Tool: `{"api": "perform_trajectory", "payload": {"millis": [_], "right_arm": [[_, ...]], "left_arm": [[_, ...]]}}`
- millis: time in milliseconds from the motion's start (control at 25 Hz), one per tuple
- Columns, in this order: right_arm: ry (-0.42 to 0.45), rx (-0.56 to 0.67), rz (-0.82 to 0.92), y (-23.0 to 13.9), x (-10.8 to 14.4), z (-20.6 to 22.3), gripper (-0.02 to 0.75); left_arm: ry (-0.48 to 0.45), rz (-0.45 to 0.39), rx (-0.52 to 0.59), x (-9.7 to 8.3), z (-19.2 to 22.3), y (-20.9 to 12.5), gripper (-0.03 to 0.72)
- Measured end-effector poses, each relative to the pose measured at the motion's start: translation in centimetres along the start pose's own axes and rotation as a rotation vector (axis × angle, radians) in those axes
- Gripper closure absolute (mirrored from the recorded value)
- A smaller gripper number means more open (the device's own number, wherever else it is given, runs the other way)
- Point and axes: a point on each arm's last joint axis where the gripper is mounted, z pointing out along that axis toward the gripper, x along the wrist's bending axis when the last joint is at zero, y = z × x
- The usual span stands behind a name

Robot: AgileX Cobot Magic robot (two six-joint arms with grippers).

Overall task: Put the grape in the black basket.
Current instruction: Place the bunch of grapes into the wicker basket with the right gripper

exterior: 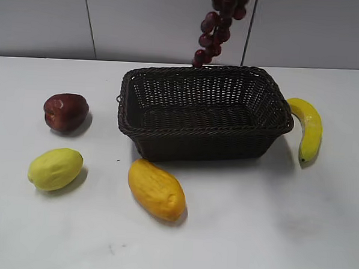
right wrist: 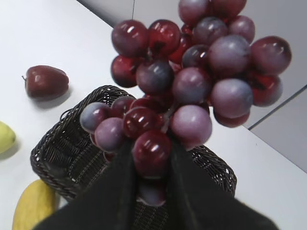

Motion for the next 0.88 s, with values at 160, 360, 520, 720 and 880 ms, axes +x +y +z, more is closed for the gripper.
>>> {"api": "perform_trajectory", "payload": {"millis": [160, 360, 520, 720, 880], "right_arm": [[0.006, 0.059, 0.011, -1.5, -0.2, 5.4, 0.624], [0.02, 0.178, 0.005, -4.3, -0.2, 11.0, 0.624], [0.033, 0.248, 0.005, -6.2, -0.1, 13.8, 0.608], [0.055, 0.334, 0.007, -8.0, 0.1, 15.6, 0.437], [0.076, 0.399, 0.011, -8.8, 0.4, 15.9, 0.202]], "left_arm": [[0.0, 0.0, 0.0, 0.0, 0.0, 0.0, 0.136], [0.0, 0.0, 0.0, 0.0, 0.0, 0.0, 0.136], [0.0, 0.0, 0.0, 0.0, 0.0, 0.0, 0.136], [0.0, 0.0, 0.0, 0.0, 0.0, 0.0, 0.136], [0.0, 0.0, 0.0, 0.0, 0.0, 0.0, 0.136]]}}
